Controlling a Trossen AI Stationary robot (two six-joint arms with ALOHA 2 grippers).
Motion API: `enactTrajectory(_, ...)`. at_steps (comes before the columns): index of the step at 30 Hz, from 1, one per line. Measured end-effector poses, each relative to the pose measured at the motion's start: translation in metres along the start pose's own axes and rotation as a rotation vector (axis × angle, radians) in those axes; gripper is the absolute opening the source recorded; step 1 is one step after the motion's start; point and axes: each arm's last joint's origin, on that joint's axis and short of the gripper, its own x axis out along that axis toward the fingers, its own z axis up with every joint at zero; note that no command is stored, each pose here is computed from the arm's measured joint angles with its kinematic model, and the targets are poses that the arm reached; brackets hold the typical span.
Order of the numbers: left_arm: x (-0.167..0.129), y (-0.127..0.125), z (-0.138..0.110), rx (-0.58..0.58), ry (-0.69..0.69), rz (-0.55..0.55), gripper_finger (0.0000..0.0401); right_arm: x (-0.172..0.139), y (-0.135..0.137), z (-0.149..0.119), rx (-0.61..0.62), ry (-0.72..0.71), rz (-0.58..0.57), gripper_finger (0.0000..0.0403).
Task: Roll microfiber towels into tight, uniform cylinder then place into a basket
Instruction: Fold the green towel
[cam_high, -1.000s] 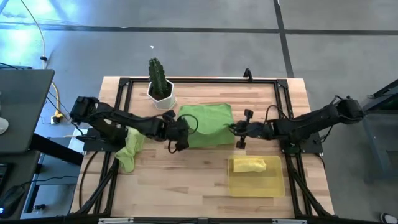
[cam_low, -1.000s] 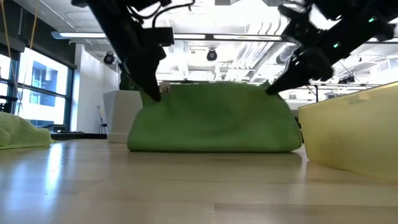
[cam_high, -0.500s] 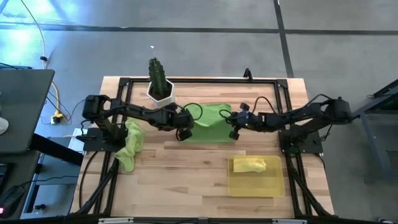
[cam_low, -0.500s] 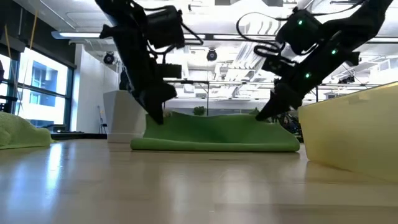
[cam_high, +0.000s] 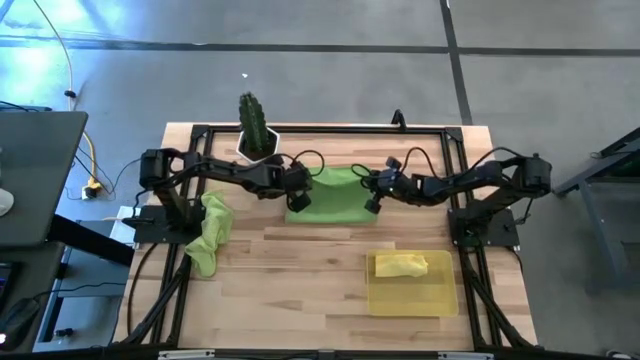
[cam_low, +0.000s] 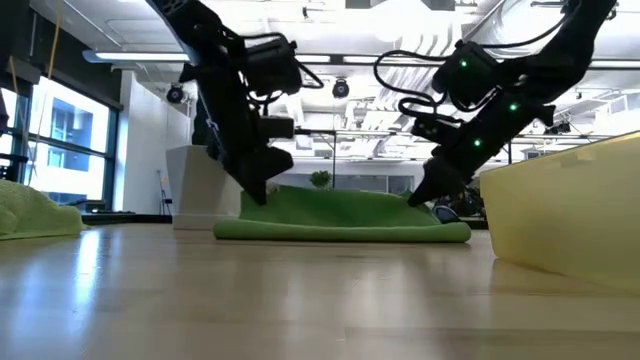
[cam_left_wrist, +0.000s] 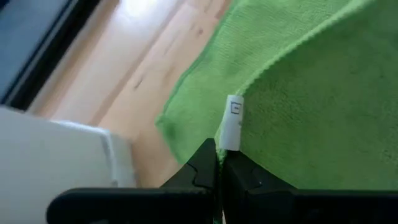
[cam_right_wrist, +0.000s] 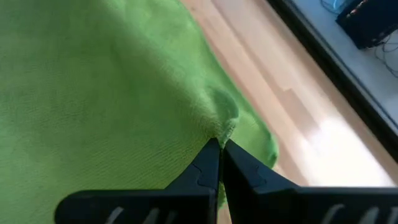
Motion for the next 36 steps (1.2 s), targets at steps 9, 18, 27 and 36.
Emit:
enactTrajectory(9, 0.018, -0.003, -0.001, -0.003, 0.01, 0.01, 0.0, 0.002, -0.007, 0.001, -0.003, -0.008, -0.021, 0.0001)
enactTrajectory(18, 0.018, -0.004, -0.003, 0.003, 0.0, 0.085, 0.0, 0.003, -0.01, 0.0, -0.01, -0.003, -0.032, 0.0001)
enactTrajectory(27, 0.017, -0.005, -0.003, -0.018, -0.016, 0.114, 0.0, 0.006, -0.018, -0.001, 0.008, 0.006, -0.052, 0.0001)
enactTrajectory(36, 0.014, -0.008, -0.004, -0.013, -0.041, 0.161, 0.0, 0.008, -0.024, 0.001, 0.032, -0.013, -0.023, 0.0001)
